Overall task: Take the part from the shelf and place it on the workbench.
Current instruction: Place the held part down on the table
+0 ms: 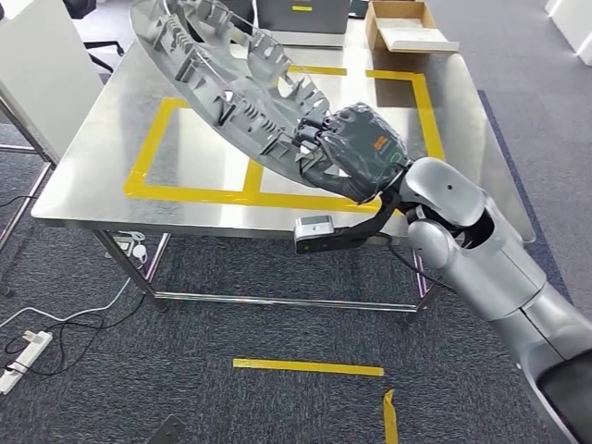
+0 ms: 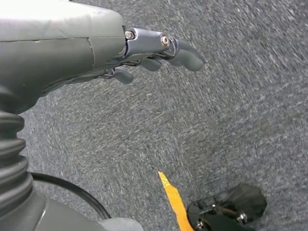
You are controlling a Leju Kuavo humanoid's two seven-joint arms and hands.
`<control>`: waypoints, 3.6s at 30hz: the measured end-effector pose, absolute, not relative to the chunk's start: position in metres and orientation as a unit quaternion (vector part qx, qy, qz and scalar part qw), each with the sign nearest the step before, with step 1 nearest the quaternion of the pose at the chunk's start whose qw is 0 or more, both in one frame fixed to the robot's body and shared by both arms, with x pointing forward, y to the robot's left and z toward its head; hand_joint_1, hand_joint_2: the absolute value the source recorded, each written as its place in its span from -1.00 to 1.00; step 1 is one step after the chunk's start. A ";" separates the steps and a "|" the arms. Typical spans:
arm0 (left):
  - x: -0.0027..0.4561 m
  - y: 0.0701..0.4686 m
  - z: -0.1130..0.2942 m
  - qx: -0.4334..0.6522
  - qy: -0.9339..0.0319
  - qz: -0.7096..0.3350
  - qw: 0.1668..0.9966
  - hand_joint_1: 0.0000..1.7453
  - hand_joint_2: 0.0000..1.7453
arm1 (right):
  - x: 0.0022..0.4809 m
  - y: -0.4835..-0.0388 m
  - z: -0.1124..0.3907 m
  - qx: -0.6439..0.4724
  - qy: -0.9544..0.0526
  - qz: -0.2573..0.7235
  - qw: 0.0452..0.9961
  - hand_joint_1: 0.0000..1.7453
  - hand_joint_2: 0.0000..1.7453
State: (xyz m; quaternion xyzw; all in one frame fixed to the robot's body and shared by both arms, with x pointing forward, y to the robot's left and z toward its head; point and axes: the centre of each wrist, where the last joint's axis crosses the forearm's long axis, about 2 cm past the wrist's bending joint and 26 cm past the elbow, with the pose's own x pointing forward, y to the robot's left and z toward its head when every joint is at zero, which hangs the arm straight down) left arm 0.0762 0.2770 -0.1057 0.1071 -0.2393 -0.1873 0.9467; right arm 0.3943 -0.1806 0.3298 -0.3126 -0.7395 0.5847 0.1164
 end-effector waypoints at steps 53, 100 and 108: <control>0.070 0.278 -0.107 0.116 -0.237 -0.191 0.945 -1.00 1.00 | 0.408 -0.177 0.281 -0.300 -0.681 0.643 0.182 1.00 1.00; 0.074 0.279 -0.107 0.059 -0.294 -0.155 0.941 -1.00 0.50 | 0.444 -0.214 0.232 -0.275 -0.535 0.733 0.317 -1.00 -1.00; 0.075 0.280 -0.106 0.119 -0.281 -0.158 0.939 -1.00 -1.00 | 0.443 -0.209 0.241 -0.279 -0.568 0.710 0.309 -1.00 -1.00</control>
